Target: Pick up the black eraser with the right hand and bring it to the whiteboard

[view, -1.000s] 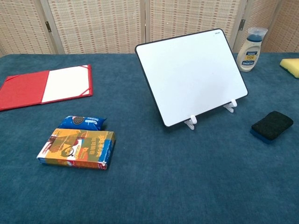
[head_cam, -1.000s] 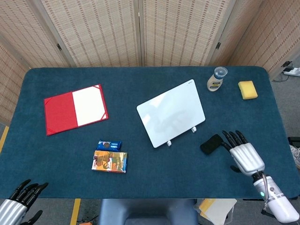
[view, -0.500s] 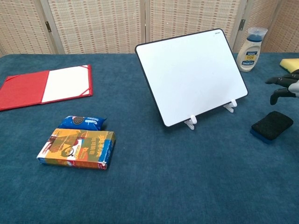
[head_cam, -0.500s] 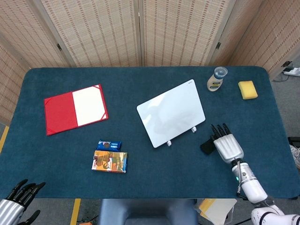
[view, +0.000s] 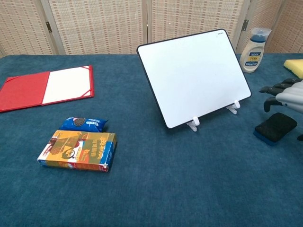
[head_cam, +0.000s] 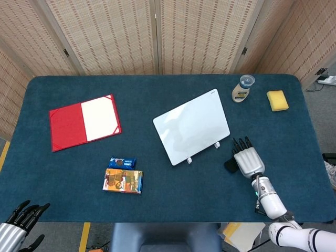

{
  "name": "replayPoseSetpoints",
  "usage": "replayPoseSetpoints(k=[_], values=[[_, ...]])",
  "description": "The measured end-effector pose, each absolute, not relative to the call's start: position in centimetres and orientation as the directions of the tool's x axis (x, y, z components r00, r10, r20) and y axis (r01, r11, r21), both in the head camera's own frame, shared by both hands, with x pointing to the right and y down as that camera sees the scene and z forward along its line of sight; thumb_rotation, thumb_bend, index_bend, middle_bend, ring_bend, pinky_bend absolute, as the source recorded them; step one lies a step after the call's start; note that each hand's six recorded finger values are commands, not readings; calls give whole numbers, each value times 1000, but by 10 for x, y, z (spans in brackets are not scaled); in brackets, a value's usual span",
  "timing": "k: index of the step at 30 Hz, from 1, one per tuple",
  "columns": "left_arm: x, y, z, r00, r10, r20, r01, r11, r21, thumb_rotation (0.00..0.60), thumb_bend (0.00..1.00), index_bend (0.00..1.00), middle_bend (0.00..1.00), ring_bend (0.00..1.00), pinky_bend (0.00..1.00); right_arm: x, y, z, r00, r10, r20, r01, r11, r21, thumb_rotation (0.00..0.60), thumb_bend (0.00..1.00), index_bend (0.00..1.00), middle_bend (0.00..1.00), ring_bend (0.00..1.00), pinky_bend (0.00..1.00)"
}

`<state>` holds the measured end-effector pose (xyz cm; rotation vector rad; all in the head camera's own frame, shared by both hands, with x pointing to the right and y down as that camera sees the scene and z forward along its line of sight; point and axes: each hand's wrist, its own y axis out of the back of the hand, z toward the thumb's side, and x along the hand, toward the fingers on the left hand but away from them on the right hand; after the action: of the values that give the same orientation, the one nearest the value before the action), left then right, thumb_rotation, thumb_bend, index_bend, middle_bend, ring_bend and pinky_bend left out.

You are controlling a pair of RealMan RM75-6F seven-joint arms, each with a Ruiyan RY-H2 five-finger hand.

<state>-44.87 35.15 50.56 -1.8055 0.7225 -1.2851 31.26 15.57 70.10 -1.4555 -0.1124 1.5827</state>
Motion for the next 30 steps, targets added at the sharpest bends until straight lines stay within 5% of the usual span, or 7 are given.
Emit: replayPoseSetpoints(k=[8, 15, 23, 30], values=[[-451, 350, 506, 323, -806, 496, -13, -527, -850, 600, 346, 79, 267, 226, 151, 306, 153, 717, 140, 659, -739, -568, -558, -605, 600, 185, 319, 0, 0, 17], [-451, 350, 503, 333, -808, 485, -25, -522, -852, 600, 346, 49, 267, 224, 147, 300, 148, 722, 137, 676, -724, -542, -561, -626, 600, 184, 572, 3, 0, 59], [-451, 351, 503, 340, -807, 483, -30, -523, -852, 600, 346, 33, 267, 224, 146, 302, 140, 711, 143, 714, -686, -469, -561, -682, 600, 184, 637, 60, 22, 82], [-448, 352, 505, 343, -801, 490, -25, -530, -848, 600, 346, 35, 267, 226, 145, 290, 118, 685, 165, 851, -499, -355, -421, -835, 600, 184, 661, 92, 39, 100]])
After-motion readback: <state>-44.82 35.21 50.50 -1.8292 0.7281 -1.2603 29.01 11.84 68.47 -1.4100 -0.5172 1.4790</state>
